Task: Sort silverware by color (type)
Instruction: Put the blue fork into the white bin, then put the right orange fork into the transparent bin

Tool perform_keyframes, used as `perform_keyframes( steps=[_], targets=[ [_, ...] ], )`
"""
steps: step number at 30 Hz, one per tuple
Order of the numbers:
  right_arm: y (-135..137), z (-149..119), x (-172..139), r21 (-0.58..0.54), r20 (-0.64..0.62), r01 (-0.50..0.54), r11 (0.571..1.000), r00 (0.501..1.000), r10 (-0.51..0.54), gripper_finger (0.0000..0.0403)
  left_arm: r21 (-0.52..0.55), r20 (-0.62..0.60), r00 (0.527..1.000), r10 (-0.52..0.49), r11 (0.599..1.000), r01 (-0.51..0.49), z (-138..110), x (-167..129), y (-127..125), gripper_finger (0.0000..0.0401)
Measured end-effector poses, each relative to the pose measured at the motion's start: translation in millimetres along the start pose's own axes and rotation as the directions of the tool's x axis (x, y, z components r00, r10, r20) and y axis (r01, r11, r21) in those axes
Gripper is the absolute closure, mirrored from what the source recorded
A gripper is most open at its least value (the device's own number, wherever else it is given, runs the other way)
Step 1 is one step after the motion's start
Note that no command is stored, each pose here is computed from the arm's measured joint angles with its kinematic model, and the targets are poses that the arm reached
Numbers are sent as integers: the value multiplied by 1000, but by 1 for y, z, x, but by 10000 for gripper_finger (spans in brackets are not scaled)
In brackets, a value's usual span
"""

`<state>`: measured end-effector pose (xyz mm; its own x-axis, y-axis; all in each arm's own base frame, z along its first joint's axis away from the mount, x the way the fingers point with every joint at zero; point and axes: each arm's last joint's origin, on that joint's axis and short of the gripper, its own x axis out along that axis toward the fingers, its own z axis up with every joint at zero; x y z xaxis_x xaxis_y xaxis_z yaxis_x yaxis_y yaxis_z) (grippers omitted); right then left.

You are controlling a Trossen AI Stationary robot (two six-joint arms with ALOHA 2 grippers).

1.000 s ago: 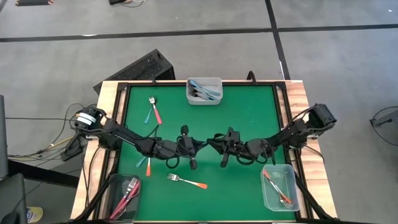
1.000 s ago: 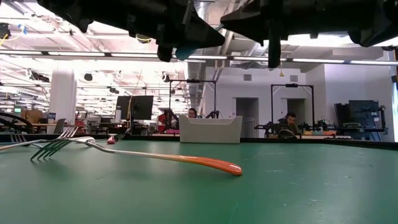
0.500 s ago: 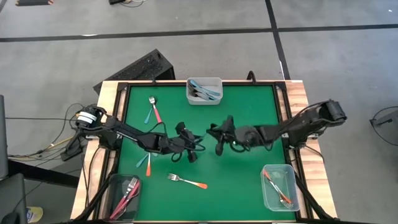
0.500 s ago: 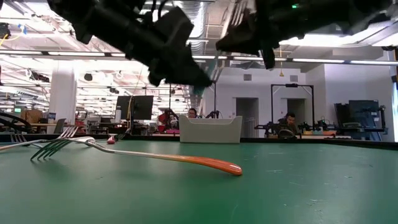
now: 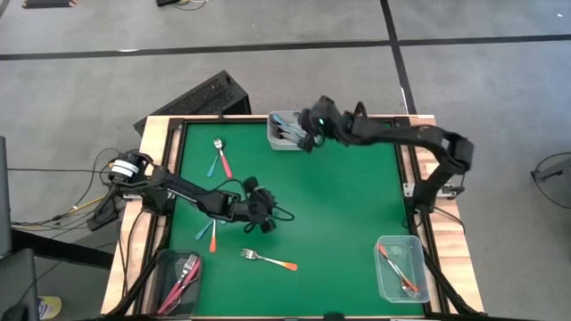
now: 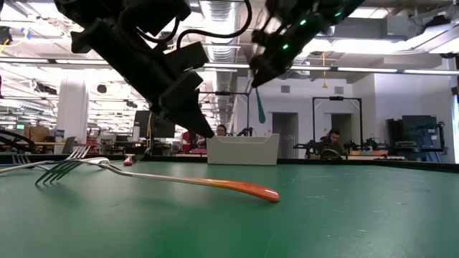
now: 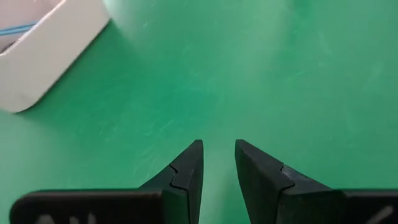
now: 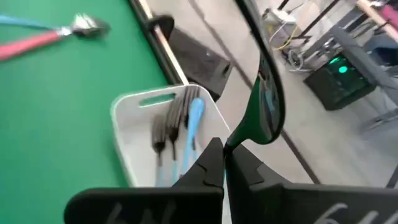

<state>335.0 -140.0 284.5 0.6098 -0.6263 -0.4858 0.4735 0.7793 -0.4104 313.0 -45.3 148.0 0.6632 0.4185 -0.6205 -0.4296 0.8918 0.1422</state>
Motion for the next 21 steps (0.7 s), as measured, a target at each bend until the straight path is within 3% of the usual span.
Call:
perform_keyframes(
  steps=[9, 14, 21],
  targets=[
    [-30, -26, 67, -2, -271, -102, 995, 958, 98, 377, 38, -57, 996, 72, 997, -70, -7, 0, 5, 319],
    [-27, -38, 82, 34, -337, -107, 994, 935, 112, 318, 17, -68, 994, 83, 997, -82, -8, 0, 7, 319],
    [-26, -34, 77, 64, -327, -98, 993, 938, 114, 224, -8, -88, 991, 96, 995, -97, -9, 2, 10, 319]
  ],
)
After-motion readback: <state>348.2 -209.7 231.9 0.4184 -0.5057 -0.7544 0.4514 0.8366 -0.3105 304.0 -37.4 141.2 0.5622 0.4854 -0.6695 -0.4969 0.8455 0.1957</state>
